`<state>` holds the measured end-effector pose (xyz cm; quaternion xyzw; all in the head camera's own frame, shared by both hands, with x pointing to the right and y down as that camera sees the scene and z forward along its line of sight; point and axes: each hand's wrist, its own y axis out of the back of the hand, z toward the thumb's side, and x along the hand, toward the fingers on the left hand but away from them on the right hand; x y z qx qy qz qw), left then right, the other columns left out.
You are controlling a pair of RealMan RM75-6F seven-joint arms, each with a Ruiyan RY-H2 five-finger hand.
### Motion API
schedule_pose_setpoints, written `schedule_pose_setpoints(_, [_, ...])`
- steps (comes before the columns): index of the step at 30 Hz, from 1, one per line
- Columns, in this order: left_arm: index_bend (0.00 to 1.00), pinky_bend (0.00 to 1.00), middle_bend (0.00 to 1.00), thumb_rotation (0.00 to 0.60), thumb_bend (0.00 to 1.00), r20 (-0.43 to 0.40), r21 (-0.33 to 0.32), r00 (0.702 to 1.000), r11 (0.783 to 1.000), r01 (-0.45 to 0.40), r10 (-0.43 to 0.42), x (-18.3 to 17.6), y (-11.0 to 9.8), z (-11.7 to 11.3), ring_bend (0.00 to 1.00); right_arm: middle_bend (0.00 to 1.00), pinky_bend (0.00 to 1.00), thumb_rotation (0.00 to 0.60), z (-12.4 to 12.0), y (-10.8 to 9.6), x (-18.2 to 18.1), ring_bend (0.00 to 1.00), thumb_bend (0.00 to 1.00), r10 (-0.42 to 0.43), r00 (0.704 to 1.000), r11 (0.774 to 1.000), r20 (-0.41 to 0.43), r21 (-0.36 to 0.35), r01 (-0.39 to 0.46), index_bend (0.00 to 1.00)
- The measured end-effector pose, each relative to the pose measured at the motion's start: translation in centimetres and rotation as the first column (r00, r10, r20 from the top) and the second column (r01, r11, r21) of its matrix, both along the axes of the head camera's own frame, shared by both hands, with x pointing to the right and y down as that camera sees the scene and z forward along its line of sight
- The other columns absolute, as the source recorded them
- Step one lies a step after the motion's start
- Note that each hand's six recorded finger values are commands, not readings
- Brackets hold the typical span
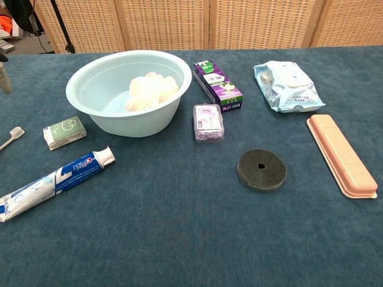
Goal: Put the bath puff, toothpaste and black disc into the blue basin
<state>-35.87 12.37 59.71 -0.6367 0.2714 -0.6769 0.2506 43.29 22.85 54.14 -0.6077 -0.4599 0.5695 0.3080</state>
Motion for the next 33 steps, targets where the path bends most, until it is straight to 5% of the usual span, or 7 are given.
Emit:
schedule_pose_setpoints(14, [0.39, 0.03, 0.0, 0.6, 0.26, 0.123, 0.03, 0.992, 0.999, 0.025, -0.029, -3.8, 0.4, 2.2, 0.0, 0.0, 0.0, 0.6, -0.3, -0.1, 0.0, 0.0, 0.21, 0.005, 1.0, 1.0, 0.008, 0.009, -0.006, 0.06])
schedule_pose_setpoints(33, [0.39, 0.03, 0.0, 0.6, 0.27, 0.175, 0.109, 0.981, 0.992, 0.07, -0.088, -1.2, 2.0, 8.0, 0.0, 0.0, 0.0, 0.6, -0.2, -0.1, 0.1, 0.0, 0.21, 0.013, 1.0, 1.0, 0.021, 0.006, -0.013, 0.06])
